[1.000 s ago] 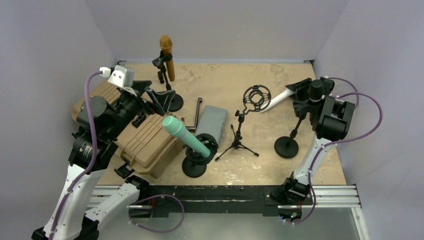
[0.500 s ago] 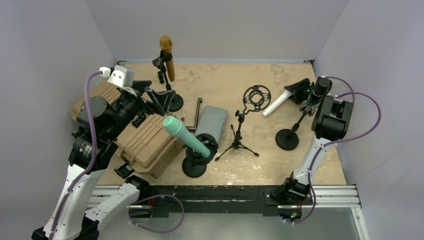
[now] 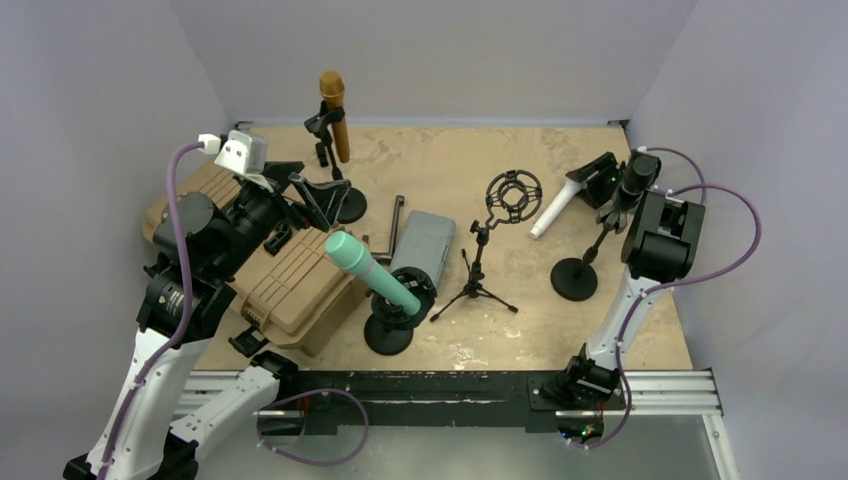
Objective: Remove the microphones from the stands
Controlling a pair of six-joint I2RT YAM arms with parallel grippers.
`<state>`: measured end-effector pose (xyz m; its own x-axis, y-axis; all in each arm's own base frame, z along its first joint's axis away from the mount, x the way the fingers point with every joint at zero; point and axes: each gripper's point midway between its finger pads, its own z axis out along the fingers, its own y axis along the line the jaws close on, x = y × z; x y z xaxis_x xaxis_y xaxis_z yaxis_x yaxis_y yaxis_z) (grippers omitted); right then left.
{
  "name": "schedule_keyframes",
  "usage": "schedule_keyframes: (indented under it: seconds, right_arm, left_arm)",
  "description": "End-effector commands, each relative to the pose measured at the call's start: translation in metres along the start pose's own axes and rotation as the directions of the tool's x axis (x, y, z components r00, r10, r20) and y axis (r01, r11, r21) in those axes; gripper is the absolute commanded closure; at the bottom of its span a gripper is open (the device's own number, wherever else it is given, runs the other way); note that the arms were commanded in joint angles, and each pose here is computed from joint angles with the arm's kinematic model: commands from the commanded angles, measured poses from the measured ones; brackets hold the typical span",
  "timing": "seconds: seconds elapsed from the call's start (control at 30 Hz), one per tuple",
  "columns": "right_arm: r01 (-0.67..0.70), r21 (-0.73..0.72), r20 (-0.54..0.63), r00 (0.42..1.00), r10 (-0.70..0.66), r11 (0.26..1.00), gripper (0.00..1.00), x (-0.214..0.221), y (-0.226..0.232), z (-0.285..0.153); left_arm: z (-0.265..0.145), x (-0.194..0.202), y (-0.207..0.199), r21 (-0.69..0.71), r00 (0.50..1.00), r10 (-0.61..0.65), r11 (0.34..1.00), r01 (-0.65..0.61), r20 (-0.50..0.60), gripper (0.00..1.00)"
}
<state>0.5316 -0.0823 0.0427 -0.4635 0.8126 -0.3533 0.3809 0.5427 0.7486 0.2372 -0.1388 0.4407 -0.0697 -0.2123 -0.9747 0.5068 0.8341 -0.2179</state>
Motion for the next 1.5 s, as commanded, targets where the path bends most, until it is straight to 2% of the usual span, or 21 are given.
schedule_keyframes:
  seconds: [0.0,0.43,0.73,0.97,1.13,1.47]
  right_arm:
    - [0.075,0.048,0.02,0.997,-0.076,0.996,0.38,-0.006,0.007,-0.013]
    - [0.168,0.073,0.046,0.984,-0.171,0.983,0.32,-0.022,0.024,-0.033]
    - [0.293,0.118,0.114,0.945,-0.306,0.949,0.25,-0.05,0.061,-0.069]
    - [0.391,0.19,0.177,0.889,-0.423,0.901,0.23,-0.076,0.092,-0.108]
    - [0.481,0.16,0.239,0.828,-0.507,0.862,0.23,-0.082,0.146,-0.14]
    - [0.553,0.167,0.457,0.69,-0.561,0.816,0.23,-0.118,0.251,-0.236]
  left_arm:
    - [0.001,-0.011,-0.004,0.017,0.999,-0.008,1.0,0.007,0.041,0.0]
    - [0.001,-0.01,-0.005,0.023,0.999,-0.012,1.0,0.011,0.039,0.0]
    - [0.001,-0.01,-0.007,0.03,0.999,-0.015,0.999,0.014,0.038,0.0]
    - [0.003,-0.009,-0.007,0.03,0.999,-0.018,0.999,0.017,0.033,0.0]
    - [0.003,-0.008,-0.008,0.039,0.999,-0.023,0.999,0.022,0.029,0.0]
    - [0.002,-0.009,-0.008,0.038,0.999,-0.022,0.999,0.021,0.035,0.0]
